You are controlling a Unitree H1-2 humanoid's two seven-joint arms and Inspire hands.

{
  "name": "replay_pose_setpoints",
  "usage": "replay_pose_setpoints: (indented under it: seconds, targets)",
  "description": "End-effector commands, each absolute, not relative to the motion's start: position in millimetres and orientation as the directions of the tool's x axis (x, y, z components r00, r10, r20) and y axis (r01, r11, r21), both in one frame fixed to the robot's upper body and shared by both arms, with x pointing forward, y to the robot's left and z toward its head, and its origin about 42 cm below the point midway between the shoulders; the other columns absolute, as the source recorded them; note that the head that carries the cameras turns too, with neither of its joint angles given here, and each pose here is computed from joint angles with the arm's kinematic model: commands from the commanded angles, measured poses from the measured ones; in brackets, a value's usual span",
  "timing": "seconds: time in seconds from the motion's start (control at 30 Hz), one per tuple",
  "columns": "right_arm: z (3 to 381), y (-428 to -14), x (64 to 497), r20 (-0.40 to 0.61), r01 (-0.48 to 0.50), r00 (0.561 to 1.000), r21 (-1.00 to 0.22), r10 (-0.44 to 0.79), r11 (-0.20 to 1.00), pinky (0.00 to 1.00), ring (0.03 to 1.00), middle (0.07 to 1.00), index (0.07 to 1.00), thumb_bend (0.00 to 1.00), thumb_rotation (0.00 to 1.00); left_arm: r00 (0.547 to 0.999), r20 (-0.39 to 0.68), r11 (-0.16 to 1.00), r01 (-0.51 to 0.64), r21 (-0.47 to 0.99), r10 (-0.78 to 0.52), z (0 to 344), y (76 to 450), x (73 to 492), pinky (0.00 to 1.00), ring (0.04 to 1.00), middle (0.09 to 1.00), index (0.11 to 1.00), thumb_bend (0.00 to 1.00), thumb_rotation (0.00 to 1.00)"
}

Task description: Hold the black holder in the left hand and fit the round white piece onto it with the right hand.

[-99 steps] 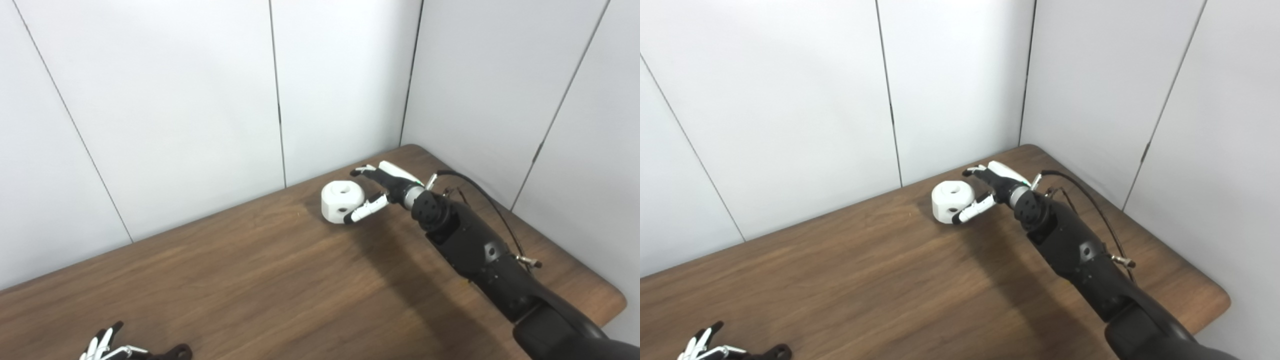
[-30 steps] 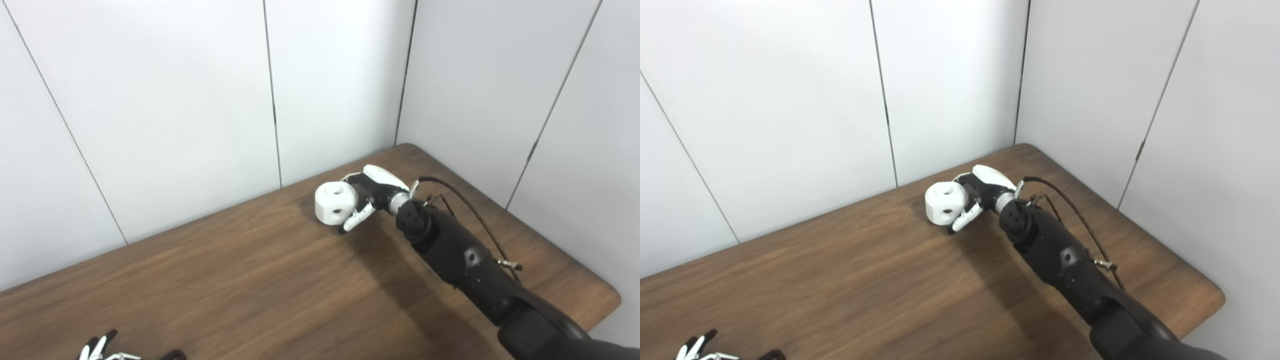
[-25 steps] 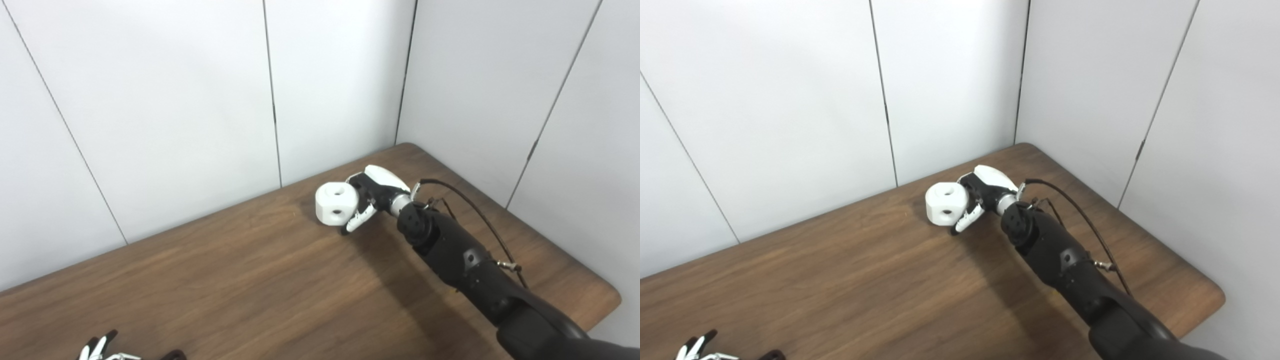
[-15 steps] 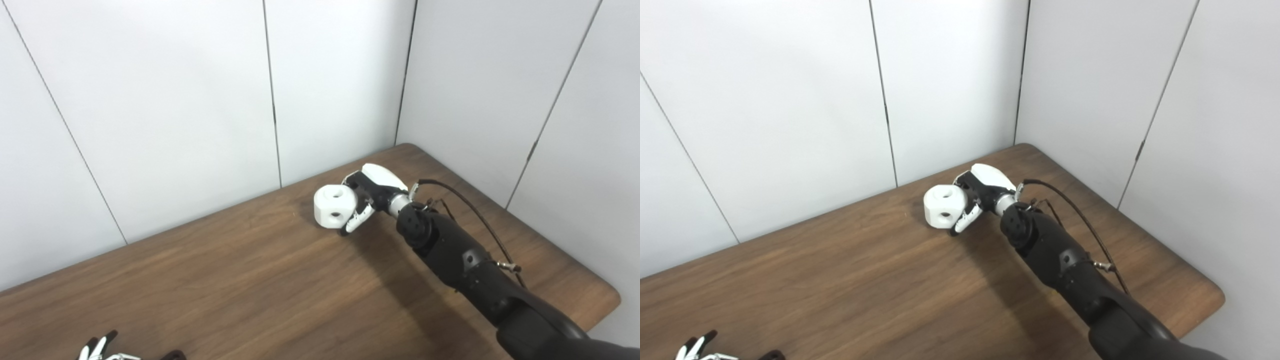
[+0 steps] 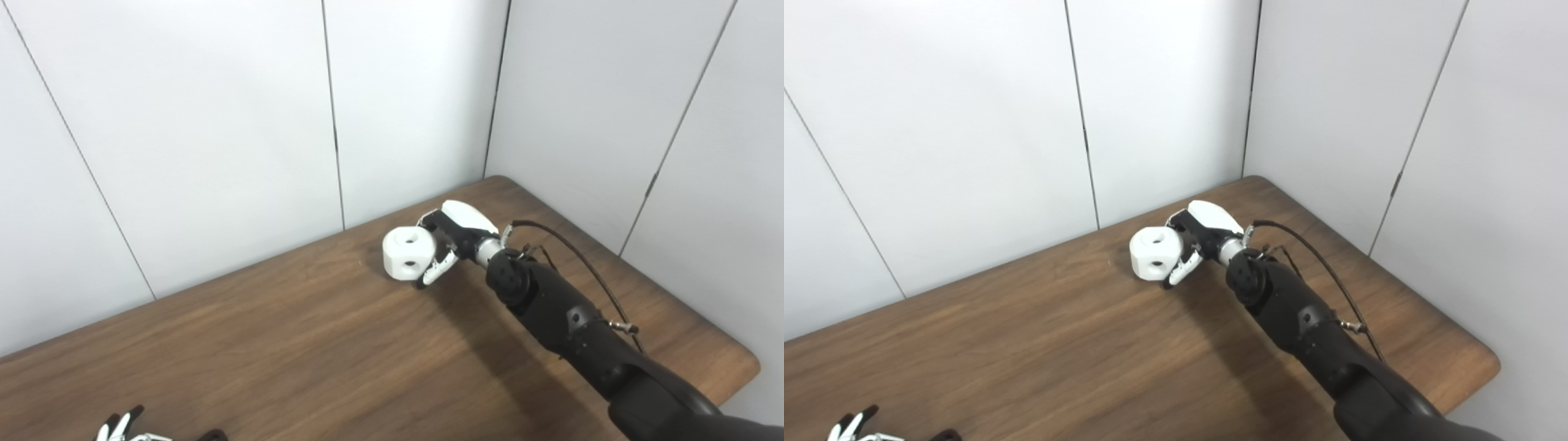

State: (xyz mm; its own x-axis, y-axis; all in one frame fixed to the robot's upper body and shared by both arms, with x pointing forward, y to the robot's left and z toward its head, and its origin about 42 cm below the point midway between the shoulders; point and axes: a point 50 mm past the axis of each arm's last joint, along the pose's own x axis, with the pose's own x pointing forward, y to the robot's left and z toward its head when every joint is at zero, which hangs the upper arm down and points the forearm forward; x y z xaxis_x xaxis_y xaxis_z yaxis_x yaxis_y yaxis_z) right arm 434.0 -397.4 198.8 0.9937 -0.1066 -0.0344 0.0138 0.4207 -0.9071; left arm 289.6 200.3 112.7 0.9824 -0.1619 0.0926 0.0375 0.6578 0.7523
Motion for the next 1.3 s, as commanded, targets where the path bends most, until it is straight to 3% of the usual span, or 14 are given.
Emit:
replay_pose_setpoints:
  seconds: [0.0,0.1,0.37,0.87,1.03,1.27]
  targets:
    - [226.3,-396.7,441.2,0.039,0.077,0.994,-0.907,-0.099,0.415,0.79,0.801,0.765,0.481,0.51,0.13,0.989,0.031,0.65,0.072,0.756,-0.146,93.9,204.9,276.1,1.0,1.0,0.936,0.48,0.51,0.04]
    - [225.7,-395.9,440.3,0.034,0.076,0.994,-0.9,-0.104,0.429,0.74,0.774,0.753,0.481,0.51,0.13,0.988,0.034,0.647,0.071,0.759,-0.148,93.1,205.1,276.6,1.0,1.0,0.933,0.48,0.51,0.04]
    - [231.6,-393.9,435.5,0.037,0.074,0.995,-0.888,-0.089,0.454,0.73,0.799,0.78,0.482,0.51,0.13,0.989,0.024,0.633,0.076,0.771,-0.148,93.1,203.6,281.9,1.0,1.0,0.929,0.48,0.52,0.04]
    - [245.8,-390.6,432.5,0.069,0.088,0.996,-0.87,-0.056,0.484,0.8,0.826,0.807,0.48,0.51,0.13,0.986,0.0,0.599,0.1,0.795,-0.165,91.1,186.0,298.0,1.0,1.0,0.906,0.48,0.52,0.04]
    - [245.5,-376.2,423.4,0.059,0.071,0.997,-0.891,-0.04,0.449,0.78,0.824,0.797,0.483,0.51,0.13,0.987,-0.008,0.597,0.102,0.796,-0.158,94.4,179.4,295.6,1.0,1.0,0.895,0.481,0.52,0.04]
    - [243.4,-358.8,411.1,0.055,0.036,0.998,-0.867,0.023,0.498,0.8,0.837,0.806,0.481,0.5,0.14,0.987,-0.022,0.6,0.116,0.791,-0.162,95.7,176.1,294.1,1.0,1.0,0.891,0.481,0.52,0.04]
